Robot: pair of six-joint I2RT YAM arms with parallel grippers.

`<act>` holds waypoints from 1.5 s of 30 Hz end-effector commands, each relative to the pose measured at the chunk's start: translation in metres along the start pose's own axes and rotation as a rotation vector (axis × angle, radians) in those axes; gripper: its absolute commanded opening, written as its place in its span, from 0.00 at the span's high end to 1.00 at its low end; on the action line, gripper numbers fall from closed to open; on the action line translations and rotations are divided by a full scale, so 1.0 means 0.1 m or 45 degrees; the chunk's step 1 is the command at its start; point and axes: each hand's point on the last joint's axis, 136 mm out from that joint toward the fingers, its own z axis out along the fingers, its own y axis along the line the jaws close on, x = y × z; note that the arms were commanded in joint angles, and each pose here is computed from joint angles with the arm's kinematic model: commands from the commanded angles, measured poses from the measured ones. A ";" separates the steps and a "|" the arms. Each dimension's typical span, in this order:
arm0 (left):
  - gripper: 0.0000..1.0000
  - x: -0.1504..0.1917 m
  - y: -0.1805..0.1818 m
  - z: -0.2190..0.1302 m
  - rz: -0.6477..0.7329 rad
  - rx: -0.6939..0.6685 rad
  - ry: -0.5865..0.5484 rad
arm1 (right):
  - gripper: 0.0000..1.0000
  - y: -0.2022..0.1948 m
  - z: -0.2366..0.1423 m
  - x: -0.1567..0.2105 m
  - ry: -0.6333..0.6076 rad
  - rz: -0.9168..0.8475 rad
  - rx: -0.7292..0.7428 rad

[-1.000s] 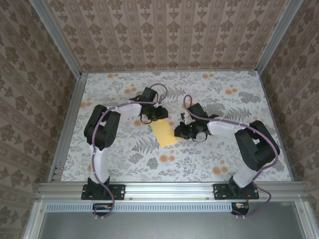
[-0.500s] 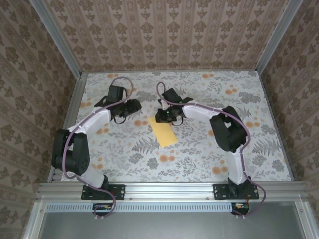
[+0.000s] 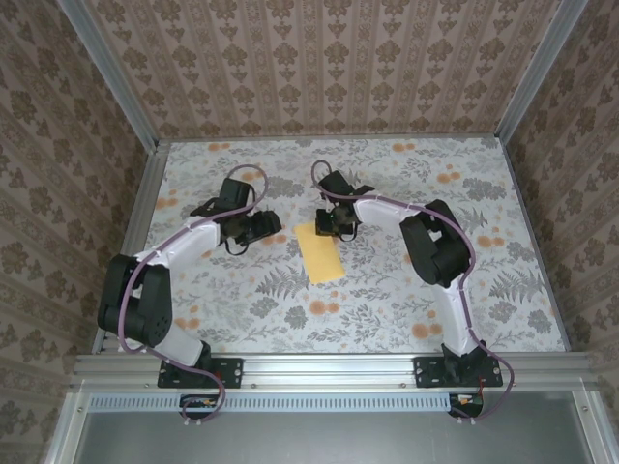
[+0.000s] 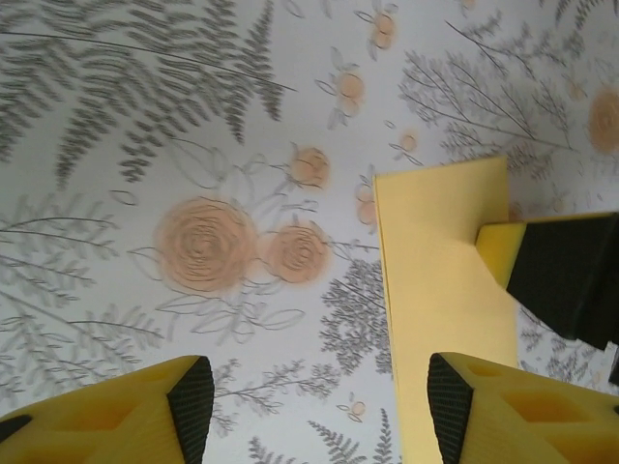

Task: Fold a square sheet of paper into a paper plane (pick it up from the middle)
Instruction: Rotate the square sheet of paper at the center of the table, then hold the square sheet of paper at the center of the table.

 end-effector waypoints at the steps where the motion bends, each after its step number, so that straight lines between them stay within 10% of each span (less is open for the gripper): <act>1: 0.37 0.06 -0.16 0.03 0.046 0.028 0.032 | 0.87 -0.50 -0.12 0.15 -0.001 0.126 0.245; 8: 0.39 0.41 -0.58 0.16 0.105 0.149 0.119 | 0.87 -0.75 -0.44 0.31 -0.091 0.301 0.305; 18: 0.72 1.02 -1.22 0.39 0.182 0.288 0.266 | 0.88 -0.30 -0.80 0.45 -0.082 0.223 -0.287; 45: 0.92 1.49 -0.84 0.90 0.066 -0.012 0.569 | 0.99 -0.54 -0.23 0.85 0.144 0.248 -0.317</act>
